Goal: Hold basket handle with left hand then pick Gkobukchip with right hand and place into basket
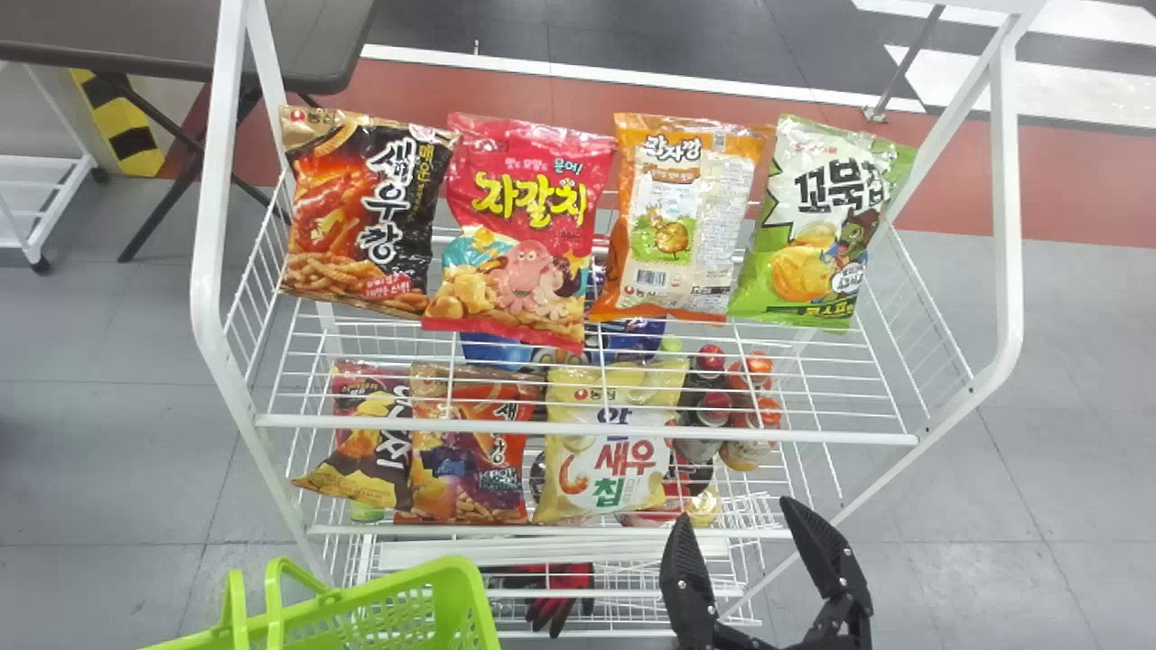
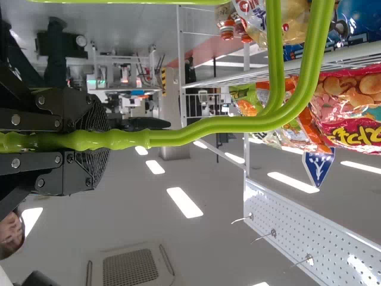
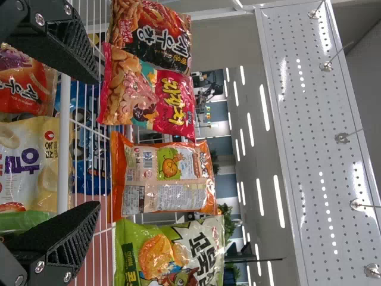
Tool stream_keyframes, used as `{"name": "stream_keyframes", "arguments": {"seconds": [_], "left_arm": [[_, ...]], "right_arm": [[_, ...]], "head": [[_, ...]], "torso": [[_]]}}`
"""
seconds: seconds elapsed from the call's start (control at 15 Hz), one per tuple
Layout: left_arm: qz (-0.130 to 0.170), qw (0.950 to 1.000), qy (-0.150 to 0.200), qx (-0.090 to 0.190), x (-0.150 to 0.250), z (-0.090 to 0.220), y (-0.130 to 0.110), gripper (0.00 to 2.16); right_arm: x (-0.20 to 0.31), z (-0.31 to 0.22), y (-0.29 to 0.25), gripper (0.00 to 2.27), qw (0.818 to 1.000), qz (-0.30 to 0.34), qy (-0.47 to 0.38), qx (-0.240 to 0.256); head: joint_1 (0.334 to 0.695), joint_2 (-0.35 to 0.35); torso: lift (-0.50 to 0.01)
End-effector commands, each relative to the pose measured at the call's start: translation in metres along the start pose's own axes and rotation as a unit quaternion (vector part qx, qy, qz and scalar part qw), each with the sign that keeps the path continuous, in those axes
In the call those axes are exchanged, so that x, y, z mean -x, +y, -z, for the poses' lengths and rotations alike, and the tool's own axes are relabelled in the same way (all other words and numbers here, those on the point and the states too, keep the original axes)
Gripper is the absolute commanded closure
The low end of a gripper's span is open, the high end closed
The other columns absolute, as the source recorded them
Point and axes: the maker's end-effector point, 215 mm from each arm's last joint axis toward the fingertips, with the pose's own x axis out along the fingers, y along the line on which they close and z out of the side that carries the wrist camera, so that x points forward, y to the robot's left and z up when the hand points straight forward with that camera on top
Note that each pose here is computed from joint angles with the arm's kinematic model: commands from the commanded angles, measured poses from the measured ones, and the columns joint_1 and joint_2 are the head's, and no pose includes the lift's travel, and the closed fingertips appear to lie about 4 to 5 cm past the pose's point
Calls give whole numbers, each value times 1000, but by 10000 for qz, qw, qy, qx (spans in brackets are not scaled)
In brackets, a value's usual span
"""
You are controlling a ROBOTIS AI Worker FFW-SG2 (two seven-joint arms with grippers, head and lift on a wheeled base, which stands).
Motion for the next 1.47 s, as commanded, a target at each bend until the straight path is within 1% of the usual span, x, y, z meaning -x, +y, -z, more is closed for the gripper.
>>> {"name": "stream_keyframes", "arguments": {"seconds": [0.0, 0.47, 0.67, 1.0, 1.13, 1.33, 1.4], "left_arm": [[-18, 10000, -11, 20, 0, 0, 2, 2155], [-11, 10000, -7, 23, 0, 0, 3, 2155], [-8, 10000, 17, 37, -1, 1, 3, 2155], [-22, 10000, 44, 28, 0, 1, 2, 2155], [-15, 10000, 53, 37, -1, 2, 1, 2155], [-7, 10000, 70, 20, -2, 3, -1, 2155], [-17, 10000, 81, 5, -2, 3, -1, 2155]], "right_arm": [[0, 1, 0, 73, 10000, 6, 4, -1], [-2, 4, -1, 60, 10000, 23, 44, -6], [-13, 5, -9, 60, 9999, 65, 90, 50], [-59, 11, -41, 56, 9986, 157, 457, 237], [-80, 7, -58, 56, 9978, 198, 618, 156], [-111, 10, -99, 56, 9941, 396, 1007, 1], [-119, 5, -112, 56, 9938, 457, 1013, -75]], "head": [[695, -170], [695, -171], [695, -172], [695, -191], [695, -203], [695, -228], [695, -238]], "torso": [[0], [0], [0], [0], [0], [0], [0]]}}
